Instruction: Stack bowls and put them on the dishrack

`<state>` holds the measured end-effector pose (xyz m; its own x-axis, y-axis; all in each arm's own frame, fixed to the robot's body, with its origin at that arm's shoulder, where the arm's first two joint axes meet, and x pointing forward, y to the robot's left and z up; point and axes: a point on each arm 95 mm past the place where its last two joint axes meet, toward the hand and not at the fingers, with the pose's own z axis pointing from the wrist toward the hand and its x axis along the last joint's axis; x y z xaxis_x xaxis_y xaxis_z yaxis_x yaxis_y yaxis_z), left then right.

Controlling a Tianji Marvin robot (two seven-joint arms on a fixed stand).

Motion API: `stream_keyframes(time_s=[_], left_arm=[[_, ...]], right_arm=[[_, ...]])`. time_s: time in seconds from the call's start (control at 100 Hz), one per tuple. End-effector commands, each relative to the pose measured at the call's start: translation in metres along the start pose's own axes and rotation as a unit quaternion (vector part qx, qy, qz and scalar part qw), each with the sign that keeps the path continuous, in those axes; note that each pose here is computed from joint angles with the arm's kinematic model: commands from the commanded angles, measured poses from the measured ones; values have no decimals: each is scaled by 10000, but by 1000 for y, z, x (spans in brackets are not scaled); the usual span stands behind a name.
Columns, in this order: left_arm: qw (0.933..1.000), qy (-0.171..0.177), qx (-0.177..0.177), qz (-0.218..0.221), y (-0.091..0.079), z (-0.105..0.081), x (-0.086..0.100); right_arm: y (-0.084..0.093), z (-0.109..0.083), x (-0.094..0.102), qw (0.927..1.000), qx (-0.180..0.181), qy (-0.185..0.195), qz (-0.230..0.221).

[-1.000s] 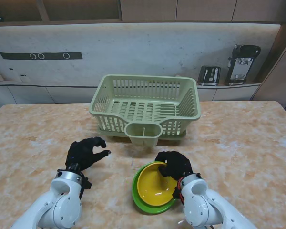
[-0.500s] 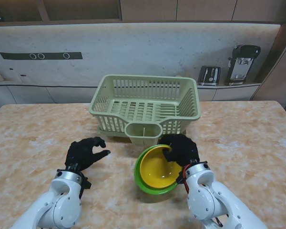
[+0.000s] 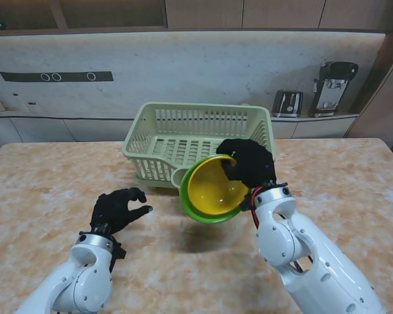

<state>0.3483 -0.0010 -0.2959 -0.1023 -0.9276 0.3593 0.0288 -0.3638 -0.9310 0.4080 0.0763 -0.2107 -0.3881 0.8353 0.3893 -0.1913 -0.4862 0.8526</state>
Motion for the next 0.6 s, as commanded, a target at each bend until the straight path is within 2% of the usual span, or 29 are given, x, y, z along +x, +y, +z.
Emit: stream_keyframes(time_s=[0.0,0.29,0.44,0.59], left_arm=[[10000,18,-84,-39,2,0,2],[9999,33,-95,-52,2,1,2],[9999,31,-85,-56,2,0,2],[9999,31,-85,-56,2,0,2]], right_arm=[[16,14,13,9996,-242,146,34],[31,54,17,9981,-573,196,-101],[32,77,14,9971,-686,199,-260],[29,100,12,9969,-632,229,-406]])
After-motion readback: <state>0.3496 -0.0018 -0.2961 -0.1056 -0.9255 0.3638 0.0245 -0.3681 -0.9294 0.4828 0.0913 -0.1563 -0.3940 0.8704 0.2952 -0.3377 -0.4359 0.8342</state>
